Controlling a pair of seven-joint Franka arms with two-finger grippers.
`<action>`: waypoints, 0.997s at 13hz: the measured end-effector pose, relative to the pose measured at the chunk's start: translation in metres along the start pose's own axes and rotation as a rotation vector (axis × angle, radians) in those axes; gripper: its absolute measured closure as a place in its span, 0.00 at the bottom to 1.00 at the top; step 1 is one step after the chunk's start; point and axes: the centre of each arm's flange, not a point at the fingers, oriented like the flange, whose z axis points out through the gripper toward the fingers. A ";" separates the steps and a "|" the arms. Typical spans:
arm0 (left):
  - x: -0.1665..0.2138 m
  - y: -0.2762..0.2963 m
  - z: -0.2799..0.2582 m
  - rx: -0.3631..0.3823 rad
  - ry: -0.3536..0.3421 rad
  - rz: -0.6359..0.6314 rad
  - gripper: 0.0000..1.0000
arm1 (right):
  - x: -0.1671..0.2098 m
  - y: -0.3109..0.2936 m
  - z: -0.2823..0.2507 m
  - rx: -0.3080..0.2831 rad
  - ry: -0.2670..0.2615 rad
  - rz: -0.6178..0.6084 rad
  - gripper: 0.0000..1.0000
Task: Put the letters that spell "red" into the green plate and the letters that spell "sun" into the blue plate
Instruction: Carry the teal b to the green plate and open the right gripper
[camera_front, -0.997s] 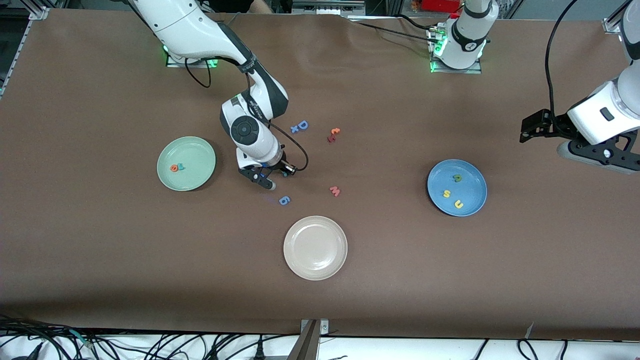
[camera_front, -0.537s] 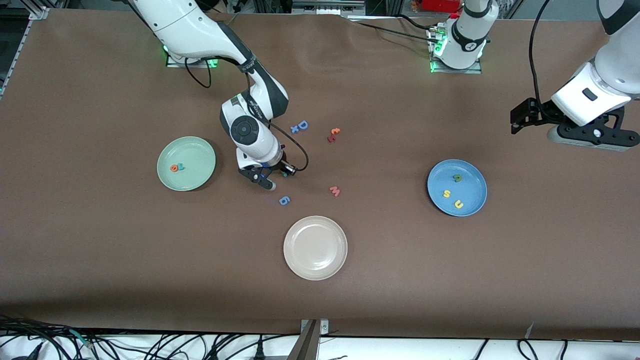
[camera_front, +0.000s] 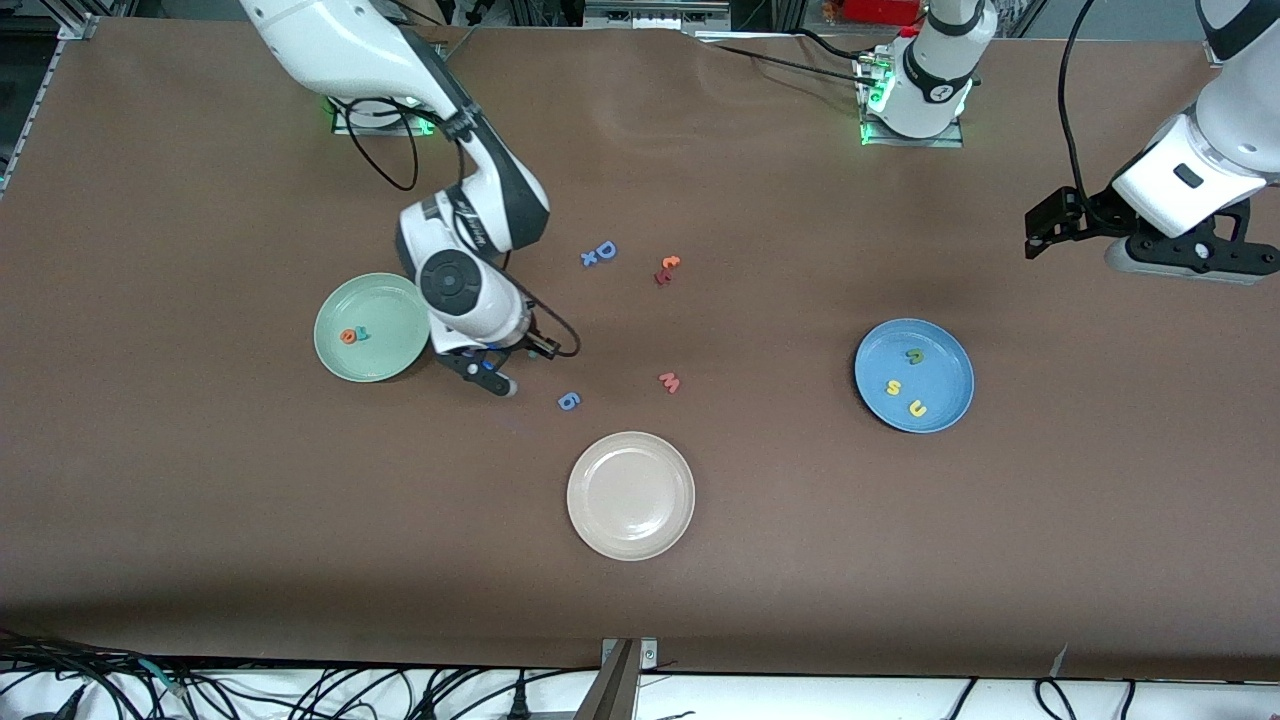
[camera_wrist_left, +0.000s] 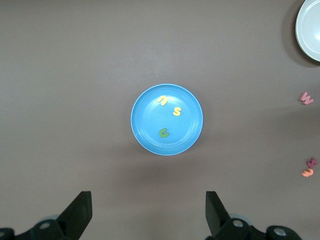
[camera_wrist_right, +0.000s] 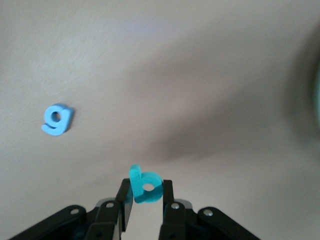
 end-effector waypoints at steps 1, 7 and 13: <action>0.000 0.000 -0.001 0.000 0.001 0.000 0.00 | 0.016 0.022 -0.018 -0.029 -0.010 -0.038 0.72; -0.001 -0.014 0.001 0.000 -0.002 -0.027 0.00 | 0.092 0.156 -0.006 -0.129 -0.095 -0.194 0.72; 0.000 -0.007 -0.001 0.002 -0.003 -0.014 0.00 | 0.074 0.194 0.070 -0.134 -0.072 -0.238 0.72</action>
